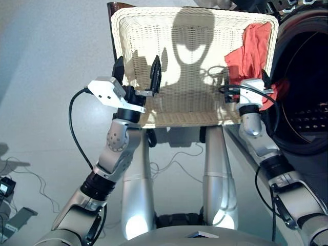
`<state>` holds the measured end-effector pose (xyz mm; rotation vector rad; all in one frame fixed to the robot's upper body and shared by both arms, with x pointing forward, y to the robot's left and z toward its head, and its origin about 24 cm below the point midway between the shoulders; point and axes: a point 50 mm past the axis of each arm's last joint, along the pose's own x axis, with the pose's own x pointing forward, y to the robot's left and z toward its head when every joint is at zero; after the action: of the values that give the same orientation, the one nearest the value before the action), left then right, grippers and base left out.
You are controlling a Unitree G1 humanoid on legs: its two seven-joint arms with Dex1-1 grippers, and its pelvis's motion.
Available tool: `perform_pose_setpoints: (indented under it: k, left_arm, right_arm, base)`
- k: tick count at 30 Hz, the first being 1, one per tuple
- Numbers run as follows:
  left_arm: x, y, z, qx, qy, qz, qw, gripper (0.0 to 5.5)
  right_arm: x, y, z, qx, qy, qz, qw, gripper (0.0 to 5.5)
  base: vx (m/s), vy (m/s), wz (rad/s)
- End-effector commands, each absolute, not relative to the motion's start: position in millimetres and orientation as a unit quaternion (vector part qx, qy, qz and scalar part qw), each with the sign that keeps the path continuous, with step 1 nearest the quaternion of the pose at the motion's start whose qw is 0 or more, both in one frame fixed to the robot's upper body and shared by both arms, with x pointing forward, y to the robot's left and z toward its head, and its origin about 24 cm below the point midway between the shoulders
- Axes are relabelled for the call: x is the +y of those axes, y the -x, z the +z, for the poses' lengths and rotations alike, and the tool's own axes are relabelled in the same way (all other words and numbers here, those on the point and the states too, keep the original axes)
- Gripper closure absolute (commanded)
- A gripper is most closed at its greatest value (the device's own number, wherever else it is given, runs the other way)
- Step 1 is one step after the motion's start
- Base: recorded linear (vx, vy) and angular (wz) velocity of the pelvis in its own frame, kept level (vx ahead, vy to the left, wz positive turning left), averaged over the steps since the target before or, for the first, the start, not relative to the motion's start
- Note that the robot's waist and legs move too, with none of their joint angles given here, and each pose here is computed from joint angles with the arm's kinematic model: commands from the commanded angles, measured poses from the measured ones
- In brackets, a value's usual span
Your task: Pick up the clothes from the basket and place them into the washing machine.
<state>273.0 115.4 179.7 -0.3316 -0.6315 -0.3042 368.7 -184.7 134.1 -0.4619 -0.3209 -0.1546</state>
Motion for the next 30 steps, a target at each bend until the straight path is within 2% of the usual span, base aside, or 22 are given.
perform_pose_setpoints:
  k: [1,11,30]
  left_arm:
    - [112,-259,195,-0.350,0.197,-0.177,0.899,0.00]
    - [109,-258,194,-0.343,0.204,-0.195,0.896,0.00]
    - [108,-256,196,-0.342,0.190,-0.208,0.896,0.00]
  right_arm:
    - [-196,-379,138,-0.142,0.230,-0.109,0.957,0.00]
    - [-237,-392,141,-0.068,0.226,-0.184,0.954,0.00]
    - [-284,-392,167,-0.043,0.204,-0.270,0.940,0.00]
  base:
    - [0.000,0.000,0.000]
    - [0.000,0.000,0.000]
    - [0.000,0.000,0.000]
